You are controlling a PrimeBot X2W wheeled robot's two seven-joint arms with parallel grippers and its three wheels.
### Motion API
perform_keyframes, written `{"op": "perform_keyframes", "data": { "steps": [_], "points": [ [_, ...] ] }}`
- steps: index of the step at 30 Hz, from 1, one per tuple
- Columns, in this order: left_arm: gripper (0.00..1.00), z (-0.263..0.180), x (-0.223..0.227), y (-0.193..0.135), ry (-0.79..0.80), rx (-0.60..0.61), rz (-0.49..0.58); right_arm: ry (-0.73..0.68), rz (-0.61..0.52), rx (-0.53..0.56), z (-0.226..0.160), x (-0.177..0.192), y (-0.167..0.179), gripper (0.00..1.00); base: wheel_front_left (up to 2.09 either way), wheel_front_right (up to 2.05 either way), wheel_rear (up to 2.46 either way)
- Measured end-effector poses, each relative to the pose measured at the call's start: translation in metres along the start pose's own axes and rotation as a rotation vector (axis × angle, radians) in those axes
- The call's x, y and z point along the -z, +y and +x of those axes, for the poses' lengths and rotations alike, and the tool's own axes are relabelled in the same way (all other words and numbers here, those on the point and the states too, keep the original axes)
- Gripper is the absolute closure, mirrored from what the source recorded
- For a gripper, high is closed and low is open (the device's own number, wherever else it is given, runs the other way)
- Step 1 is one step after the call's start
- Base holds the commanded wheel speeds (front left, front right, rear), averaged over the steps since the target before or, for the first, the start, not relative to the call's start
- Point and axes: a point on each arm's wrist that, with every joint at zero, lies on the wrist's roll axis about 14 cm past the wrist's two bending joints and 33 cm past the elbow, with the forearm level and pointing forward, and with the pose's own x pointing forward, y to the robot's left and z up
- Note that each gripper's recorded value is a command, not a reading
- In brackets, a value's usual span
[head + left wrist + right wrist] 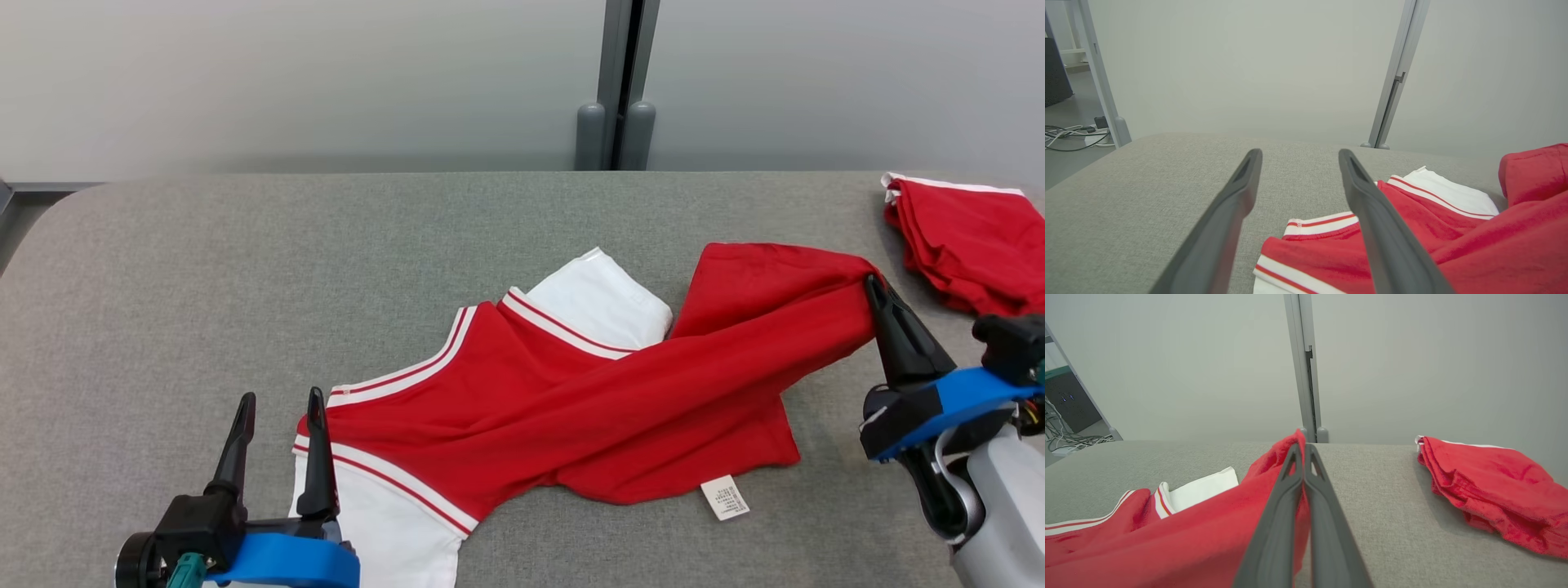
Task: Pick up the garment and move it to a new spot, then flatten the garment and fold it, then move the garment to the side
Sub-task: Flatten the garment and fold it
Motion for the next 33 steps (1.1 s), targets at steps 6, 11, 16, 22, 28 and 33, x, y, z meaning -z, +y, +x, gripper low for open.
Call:
{"op": "perform_keyframes", "data": {
  "steps": [6, 11, 16, 22, 28, 33],
  "points": [
    [0.00, -0.003, 0.000, -0.004, 0.000, 0.014, -0.003, -0.063, 0.024, 0.012, -0.021, -0.013, -0.001, 1.00, 0.00, 0.00, 0.00],
    [0.00, -0.007, -0.005, -0.003, -0.014, 0.011, -0.002, -0.167, 0.029, -0.009, -0.034, -0.043, 0.008, 1.00, 0.00, 0.00, 0.00],
    [0.00, -0.014, -0.005, -0.003, -0.016, 0.010, -0.002, -0.278, 0.038, -0.053, -0.048, -0.076, 0.027, 1.00, 0.00, 0.00, 0.00],
    [0.00, -0.015, -0.005, -0.002, -0.017, 0.008, -0.003, -0.344, 0.003, -0.071, -0.060, -0.108, 0.039, 1.00, 0.00, 0.00, 0.00],
    [0.00, -0.015, -0.004, 0.000, -0.011, 0.004, -0.003, -0.346, -0.016, -0.072, -0.061, -0.117, 0.045, 1.00, 0.00, 0.00, 0.00],
    [0.00, -0.014, -0.003, 0.001, -0.010, -0.003, -0.003, -0.317, -0.013, -0.069, -0.055, -0.109, 0.046, 1.00, 0.00, 0.00, 0.00]
  ]
}}
